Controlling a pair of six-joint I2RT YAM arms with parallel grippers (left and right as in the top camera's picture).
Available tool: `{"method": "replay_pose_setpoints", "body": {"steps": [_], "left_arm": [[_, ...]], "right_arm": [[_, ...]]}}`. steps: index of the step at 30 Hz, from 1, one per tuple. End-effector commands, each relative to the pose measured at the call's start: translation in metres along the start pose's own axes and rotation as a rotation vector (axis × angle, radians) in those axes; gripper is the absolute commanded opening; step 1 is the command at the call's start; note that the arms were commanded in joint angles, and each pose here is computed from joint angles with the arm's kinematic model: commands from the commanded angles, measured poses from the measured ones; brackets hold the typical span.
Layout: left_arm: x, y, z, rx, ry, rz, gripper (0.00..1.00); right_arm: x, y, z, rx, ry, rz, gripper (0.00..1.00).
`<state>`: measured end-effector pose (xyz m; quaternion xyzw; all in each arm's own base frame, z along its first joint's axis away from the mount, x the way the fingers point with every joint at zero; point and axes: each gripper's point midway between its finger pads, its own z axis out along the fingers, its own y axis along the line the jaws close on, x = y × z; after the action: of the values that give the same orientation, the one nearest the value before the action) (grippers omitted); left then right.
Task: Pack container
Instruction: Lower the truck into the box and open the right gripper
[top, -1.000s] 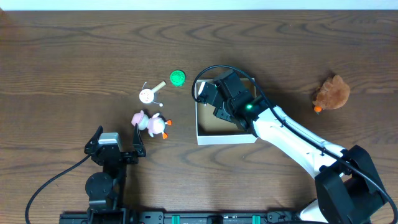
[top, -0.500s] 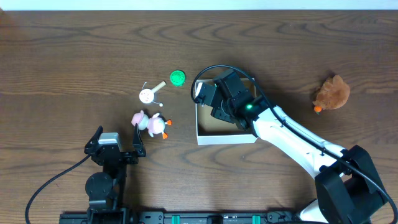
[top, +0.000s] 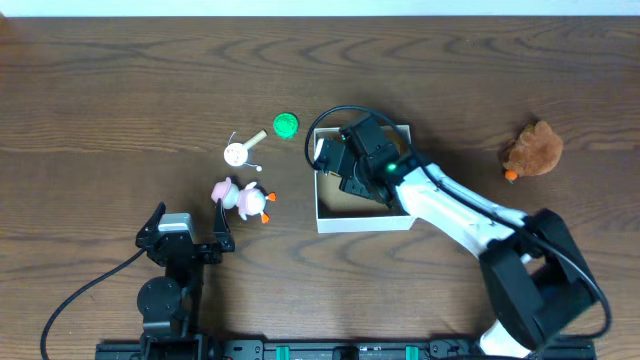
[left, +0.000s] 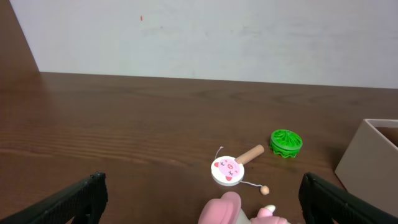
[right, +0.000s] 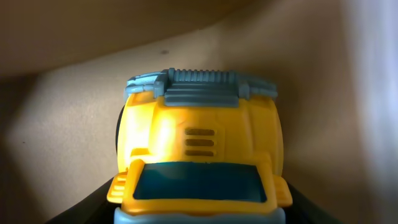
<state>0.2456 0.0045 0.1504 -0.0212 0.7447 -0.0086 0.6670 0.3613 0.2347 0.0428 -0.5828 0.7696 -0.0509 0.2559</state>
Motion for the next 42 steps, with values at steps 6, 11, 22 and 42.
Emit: {"method": "replay_pose_setpoints", "body": {"steps": [6, 11, 22, 42], "left_arm": [[0.016, -0.001, 0.001, 0.005, 0.054, -0.001, 0.98], [0.016, -0.001, 0.001, 0.005, 0.054, -0.001, 0.98], [0.016, -0.001, 0.001, 0.005, 0.054, -0.001, 0.98], [0.016, -0.001, 0.001, 0.005, 0.054, -0.001, 0.98]], "right_arm": [[-0.005, -0.003, 0.008, 0.003, -0.013, -0.024, 0.59], [-0.008, -0.006, 0.008, 0.014, -0.027, -0.024, 0.59], [-0.024, 0.011, 0.006, -0.028, -0.074, -0.054, 0.64], [-0.026, 0.004, 0.006, 0.01, -0.07, -0.038, 0.99]]}}
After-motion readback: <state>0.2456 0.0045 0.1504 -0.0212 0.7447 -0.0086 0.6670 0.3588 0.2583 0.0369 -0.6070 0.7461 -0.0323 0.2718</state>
